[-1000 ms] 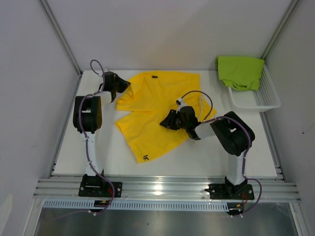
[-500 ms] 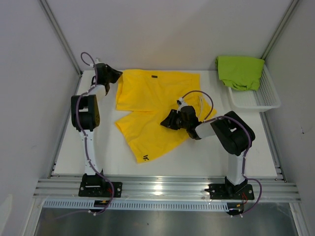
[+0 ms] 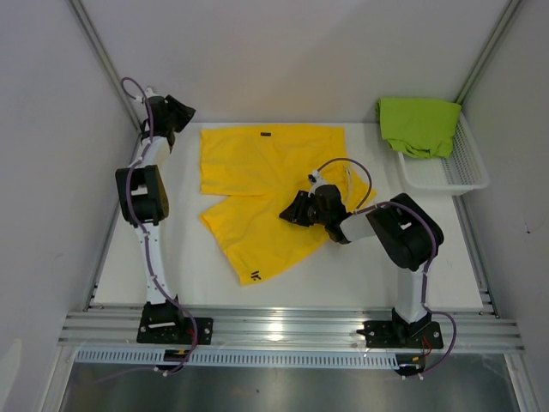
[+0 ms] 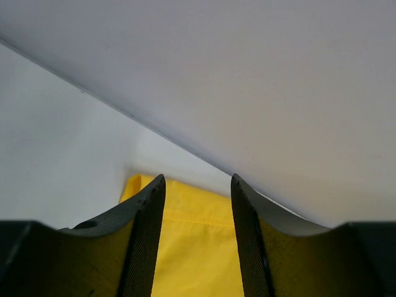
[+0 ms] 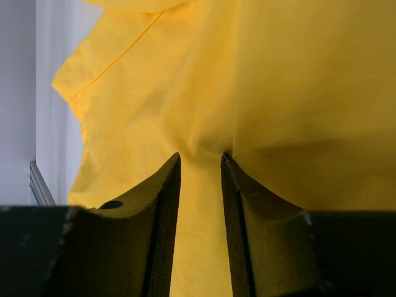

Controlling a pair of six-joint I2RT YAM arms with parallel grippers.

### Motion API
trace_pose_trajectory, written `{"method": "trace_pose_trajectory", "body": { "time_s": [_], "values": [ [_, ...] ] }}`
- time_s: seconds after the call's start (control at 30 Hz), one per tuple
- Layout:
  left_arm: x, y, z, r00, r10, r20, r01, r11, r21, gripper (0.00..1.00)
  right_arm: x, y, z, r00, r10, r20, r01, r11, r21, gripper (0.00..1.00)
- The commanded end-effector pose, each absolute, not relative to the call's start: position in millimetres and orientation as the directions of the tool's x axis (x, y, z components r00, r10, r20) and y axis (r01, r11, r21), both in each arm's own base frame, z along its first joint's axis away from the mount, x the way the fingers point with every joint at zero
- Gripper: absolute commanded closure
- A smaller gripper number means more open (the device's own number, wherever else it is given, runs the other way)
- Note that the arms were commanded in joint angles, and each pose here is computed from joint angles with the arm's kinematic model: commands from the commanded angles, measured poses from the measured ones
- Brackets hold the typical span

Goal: Fold and stack the shorts
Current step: Flatten the shorts out

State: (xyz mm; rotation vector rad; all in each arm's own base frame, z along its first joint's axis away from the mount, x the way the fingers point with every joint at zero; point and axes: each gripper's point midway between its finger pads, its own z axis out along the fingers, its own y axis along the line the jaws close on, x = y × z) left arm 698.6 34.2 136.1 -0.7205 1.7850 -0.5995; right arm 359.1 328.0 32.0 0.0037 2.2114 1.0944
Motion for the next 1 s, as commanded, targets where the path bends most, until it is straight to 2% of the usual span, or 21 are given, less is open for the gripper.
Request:
{"method": "trace_pose_trajectory", "body": {
  "time_s": [0.0, 0.1, 0.13, 0.2, 0.23, 0.27, 0.3, 0.33, 0.37, 0.4, 0.5, 0.53, 0.57, 0.6, 0.67, 0.7, 0.73, 0.8, 0.87, 0.97],
  "values": [
    [693, 39, 185, -0.214, -0.673, -0.708, -0.145, 0.739, -0.658, 0.51, 367, 331, 43, -0.757, 0.284, -0.589, -0.304, 0.644, 0.702, 0.65],
    [674, 18, 204, -0.248, -0.653, -0.715, -0.112, 0.753, -0.649, 0.50, 369, 331, 50, -0.746, 0.277, -0.606, -0.321, 0.647, 0.692, 0.65],
    [663, 11, 194, -0.279, -0.648, -0.709, -0.122, 0.756, -0.643, 0.50, 370, 331, 58, -0.736, 0.280, -0.617, -0.333, 0.644, 0.689, 0.64],
    [637, -10, 208, -0.300, -0.614, -0.730, -0.102, 0.781, -0.616, 0.45, 371, 329, 66, -0.724, 0.274, -0.632, -0.347, 0.647, 0.679, 0.63],
    [615, -17, 174, -0.358, -0.604, -0.713, -0.145, 0.790, -0.596, 0.43, 372, 328, 81, -0.708, 0.280, -0.649, -0.365, 0.642, 0.674, 0.63],
    [606, -28, 180, -0.352, -0.574, -0.739, -0.136, 0.813, -0.566, 0.41, 375, 325, 86, -0.693, 0.280, -0.664, -0.371, 0.651, 0.662, 0.62],
    [592, -33, 217, -0.301, -0.565, -0.769, -0.104, 0.821, -0.562, 0.36, 373, 322, 89, -0.693, 0.278, -0.665, -0.361, 0.664, 0.655, 0.61],
    [583, -31, 228, -0.268, -0.562, -0.783, -0.104, 0.824, -0.556, 0.32, 373, 319, 95, -0.683, 0.280, -0.674, -0.363, 0.671, 0.647, 0.61],
    [558, -55, 194, -0.333, -0.536, -0.776, -0.120, 0.840, -0.529, 0.29, 375, 314, 111, -0.654, 0.301, -0.693, -0.364, 0.678, 0.638, 0.60],
    [543, -60, 223, -0.289, -0.527, -0.799, -0.090, 0.846, -0.526, 0.15, 372, 307, 108, -0.664, 0.303, -0.683, -0.335, 0.697, 0.634, 0.59],
    [502, -77, 205, -0.321, -0.473, -0.821, -0.116, 0.880, -0.461, 0.01, 370, 285, 130, -0.630, 0.362, -0.688, -0.275, 0.724, 0.633, 0.54],
    [489, -79, 227, -0.288, -0.466, -0.837, -0.097, 0.883, -0.459, 0.01, 364, 275, 126, -0.635, 0.378, -0.674, -0.235, 0.736, 0.635, 0.51],
    [477, -91, 230, -0.295, -0.449, -0.843, -0.080, 0.891, -0.447, 0.01, 363, 261, 145, -0.600, 0.416, -0.684, -0.219, 0.737, 0.640, 0.50],
    [460, -92, 208, -0.328, -0.438, -0.837, -0.097, 0.897, -0.432, 0.01, 361, 246, 143, -0.593, 0.431, -0.680, -0.171, 0.758, 0.630, 0.48],
    [437, -101, 233, -0.273, -0.447, -0.852, -0.058, 0.892, -0.449, 0.01, 354, 221, 140, -0.584, 0.473, -0.660, -0.108, 0.760, 0.641, 0.45],
    [419, -96, 206, -0.286, -0.439, -0.852, -0.092, 0.897, -0.432, 0.01, 355, 197, 151, -0.553, 0.513, -0.657, -0.068, 0.758, 0.649, 0.41],
    [404, -94, 230, -0.217, -0.452, -0.865, -0.076, 0.892, -0.446, 0.01, 354, 185, 151, -0.545, 0.530, -0.650, -0.039, 0.758, 0.651, 0.38],
    [378, -98, 215, -0.214, -0.424, -0.880, -0.091, 0.906, -0.414, 0.01, 353, 150, 148, -0.525, 0.562, -0.639, 0.039, 0.766, 0.641, 0.36],
    [359, -110, 226, -0.215, -0.384, -0.898, -0.033, 0.922, -0.386, 0.01, 352, 125, 138, -0.516, 0.580, -0.630, 0.100, 0.771, 0.629, 0.36],
    [333, -129, 211, -0.313, -0.266, -0.912, 0.025, 0.957, -0.288, 0.01, 355, 86, 126, -0.484, 0.650, -0.586, 0.196, 0.733, 0.652, 0.36]
  ]
}}
